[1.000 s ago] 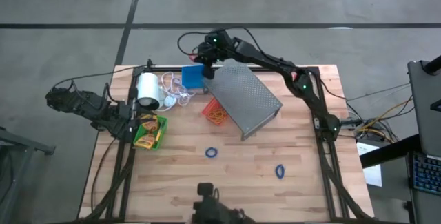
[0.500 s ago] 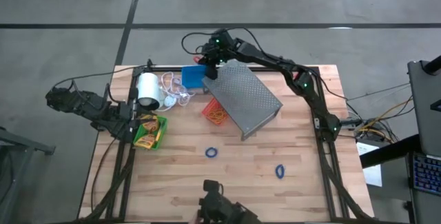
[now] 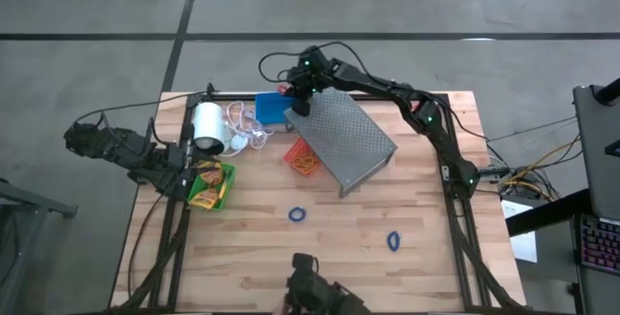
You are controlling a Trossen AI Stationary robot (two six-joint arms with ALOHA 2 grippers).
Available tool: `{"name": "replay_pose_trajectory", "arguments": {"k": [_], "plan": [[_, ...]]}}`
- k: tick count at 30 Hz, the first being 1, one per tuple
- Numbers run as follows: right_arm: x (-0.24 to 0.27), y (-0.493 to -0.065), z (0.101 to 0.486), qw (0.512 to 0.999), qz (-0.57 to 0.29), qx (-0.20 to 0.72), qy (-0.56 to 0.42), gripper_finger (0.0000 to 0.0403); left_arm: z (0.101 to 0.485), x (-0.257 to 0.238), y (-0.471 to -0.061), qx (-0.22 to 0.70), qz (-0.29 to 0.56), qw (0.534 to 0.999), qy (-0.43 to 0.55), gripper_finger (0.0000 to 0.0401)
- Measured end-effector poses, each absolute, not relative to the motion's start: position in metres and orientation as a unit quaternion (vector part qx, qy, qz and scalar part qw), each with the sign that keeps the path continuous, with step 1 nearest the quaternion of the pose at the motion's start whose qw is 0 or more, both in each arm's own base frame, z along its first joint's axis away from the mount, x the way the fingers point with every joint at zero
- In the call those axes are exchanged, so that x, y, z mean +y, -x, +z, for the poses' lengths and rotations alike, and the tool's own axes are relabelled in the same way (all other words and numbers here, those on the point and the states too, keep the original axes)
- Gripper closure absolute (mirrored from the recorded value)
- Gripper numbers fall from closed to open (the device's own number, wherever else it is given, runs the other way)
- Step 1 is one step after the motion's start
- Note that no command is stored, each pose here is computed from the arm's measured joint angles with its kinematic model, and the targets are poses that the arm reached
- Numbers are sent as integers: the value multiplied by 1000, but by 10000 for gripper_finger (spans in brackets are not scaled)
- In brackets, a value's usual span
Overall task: Pick & Place Office Desk Supplies
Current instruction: Put the orange spring rubber band into the blue bin
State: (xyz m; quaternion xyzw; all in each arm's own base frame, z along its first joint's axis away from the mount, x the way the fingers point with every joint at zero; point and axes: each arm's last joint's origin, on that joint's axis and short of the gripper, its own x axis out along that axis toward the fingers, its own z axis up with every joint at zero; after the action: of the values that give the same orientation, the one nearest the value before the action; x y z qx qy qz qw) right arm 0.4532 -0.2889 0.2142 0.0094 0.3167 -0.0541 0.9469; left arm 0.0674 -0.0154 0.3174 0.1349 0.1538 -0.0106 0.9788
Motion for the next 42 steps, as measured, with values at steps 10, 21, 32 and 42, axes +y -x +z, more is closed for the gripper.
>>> {"name": "replay_pose_trajectory", "arguments": {"k": [10, 21, 32, 42], "plan": [[-293, -456, 214, 957, -66, 282, 1, 390, 317, -15, -67, 154, -11, 979, -135, 327], [-282, -459, 232, 966, -30, 255, 8, 390, 317, -15, -67, 154, -11, 979, -135, 327], [-239, -421, 274, 933, 238, 269, 18, 390, 317, -15, -67, 157, -11, 978, -136, 327], [-187, -426, 299, 902, 402, 153, 26, 390, 317, -15, -67, 158, -11, 978, -136, 327]]}}
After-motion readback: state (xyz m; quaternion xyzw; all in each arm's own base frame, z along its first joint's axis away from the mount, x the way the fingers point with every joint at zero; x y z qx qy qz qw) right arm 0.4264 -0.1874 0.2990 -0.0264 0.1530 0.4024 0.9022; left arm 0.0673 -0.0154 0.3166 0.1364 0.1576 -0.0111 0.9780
